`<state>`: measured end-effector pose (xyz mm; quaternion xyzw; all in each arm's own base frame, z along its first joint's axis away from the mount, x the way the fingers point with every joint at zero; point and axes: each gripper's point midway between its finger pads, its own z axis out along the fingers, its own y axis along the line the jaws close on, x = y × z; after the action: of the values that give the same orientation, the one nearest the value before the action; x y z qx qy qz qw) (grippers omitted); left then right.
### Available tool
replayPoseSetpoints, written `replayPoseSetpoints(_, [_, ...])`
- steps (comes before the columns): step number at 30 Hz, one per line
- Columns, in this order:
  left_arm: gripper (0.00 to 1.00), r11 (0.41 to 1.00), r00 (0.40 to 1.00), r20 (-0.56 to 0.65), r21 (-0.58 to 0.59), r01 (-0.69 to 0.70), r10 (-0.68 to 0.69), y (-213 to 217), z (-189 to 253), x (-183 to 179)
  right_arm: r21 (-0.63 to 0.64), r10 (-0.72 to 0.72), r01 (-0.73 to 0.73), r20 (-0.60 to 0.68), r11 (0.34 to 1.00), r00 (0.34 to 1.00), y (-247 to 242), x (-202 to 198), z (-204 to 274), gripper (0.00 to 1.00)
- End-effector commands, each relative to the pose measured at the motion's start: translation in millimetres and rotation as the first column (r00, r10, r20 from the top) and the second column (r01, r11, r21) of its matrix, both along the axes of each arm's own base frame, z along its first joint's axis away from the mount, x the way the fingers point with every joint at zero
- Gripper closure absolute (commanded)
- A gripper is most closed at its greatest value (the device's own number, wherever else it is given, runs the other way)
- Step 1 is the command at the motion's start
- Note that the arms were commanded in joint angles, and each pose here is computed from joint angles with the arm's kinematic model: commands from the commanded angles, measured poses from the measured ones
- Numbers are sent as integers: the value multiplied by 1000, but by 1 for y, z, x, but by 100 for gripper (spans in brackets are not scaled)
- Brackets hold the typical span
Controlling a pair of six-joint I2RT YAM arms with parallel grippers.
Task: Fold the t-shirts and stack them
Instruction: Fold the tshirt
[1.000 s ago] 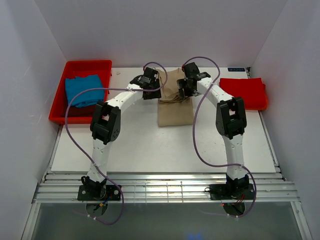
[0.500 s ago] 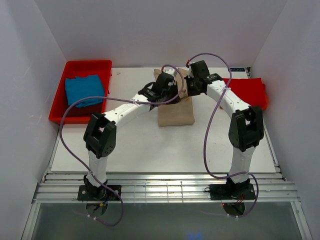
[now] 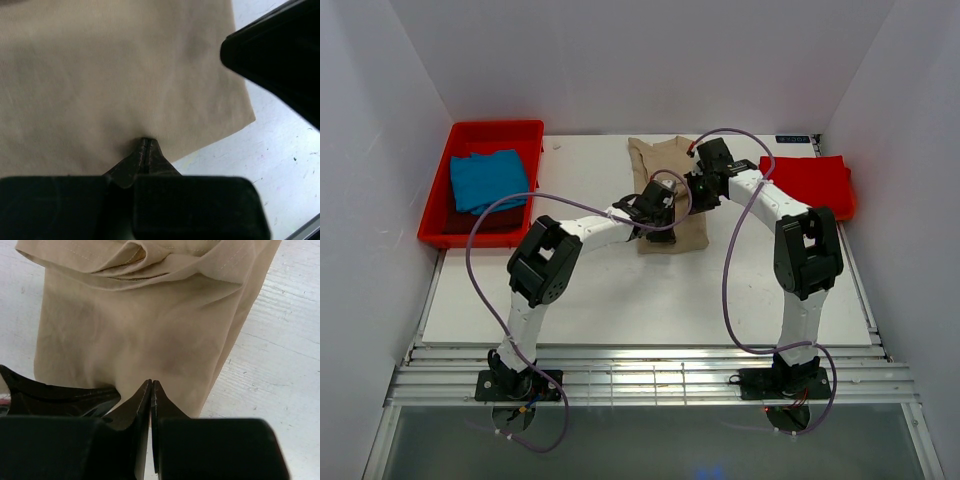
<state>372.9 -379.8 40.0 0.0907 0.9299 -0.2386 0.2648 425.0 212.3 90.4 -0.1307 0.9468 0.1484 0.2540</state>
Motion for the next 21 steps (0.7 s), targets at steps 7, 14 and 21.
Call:
replayPoseSetpoints(7, [100, 998, 998, 68, -56, 3, 1, 3, 25, -1, 107, 39, -45, 63, 993, 997, 20, 5, 33, 92])
replayPoseSetpoints(14, [100, 999, 993, 111, -44, -25, 29, 13, 16, -3, 139, 57, -58, 14, 989, 998, 36, 17, 14, 92])
replayPoseSetpoints(21, [100, 1000, 994, 109, -9, -26, 26, 13, -1, 3, 154, 44, -45, 4, 987, 999, 43, 30, 5, 92])
